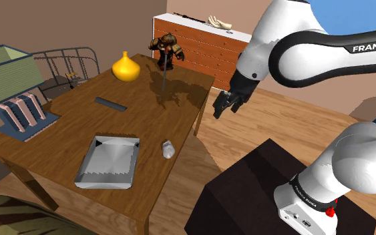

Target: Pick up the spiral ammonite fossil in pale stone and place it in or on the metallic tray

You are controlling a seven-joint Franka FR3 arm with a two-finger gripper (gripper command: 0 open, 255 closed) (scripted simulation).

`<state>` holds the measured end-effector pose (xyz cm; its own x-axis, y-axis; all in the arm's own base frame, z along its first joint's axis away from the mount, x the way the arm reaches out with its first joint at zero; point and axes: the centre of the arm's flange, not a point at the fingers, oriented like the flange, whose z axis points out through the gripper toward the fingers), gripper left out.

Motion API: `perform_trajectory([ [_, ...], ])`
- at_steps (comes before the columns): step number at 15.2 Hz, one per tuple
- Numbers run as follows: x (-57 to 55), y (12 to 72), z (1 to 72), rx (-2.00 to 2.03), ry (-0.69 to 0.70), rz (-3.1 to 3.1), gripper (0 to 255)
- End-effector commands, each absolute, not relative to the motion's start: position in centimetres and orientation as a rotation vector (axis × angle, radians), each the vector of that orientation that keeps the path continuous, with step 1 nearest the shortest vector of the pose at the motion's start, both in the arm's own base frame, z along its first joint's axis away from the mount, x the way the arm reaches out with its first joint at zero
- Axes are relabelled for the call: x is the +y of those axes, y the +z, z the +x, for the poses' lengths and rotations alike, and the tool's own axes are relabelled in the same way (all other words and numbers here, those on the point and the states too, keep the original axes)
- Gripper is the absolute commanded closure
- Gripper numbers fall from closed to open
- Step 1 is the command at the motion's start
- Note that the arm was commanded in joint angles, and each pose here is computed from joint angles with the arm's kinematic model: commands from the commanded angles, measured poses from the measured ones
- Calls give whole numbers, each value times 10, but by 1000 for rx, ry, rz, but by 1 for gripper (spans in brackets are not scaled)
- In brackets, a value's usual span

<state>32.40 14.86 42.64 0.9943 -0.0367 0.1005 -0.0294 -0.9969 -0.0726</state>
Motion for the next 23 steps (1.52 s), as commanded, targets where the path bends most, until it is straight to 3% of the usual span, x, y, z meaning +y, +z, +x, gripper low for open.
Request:
perform_trajectory([
  [1, 166, 407, 329, 50, -185, -3074, 0],
  [18, 314, 236, 371, 42, -386, -3154, 0],
  [23, 313, 210, 377, 42, -386, -3154, 0],
])
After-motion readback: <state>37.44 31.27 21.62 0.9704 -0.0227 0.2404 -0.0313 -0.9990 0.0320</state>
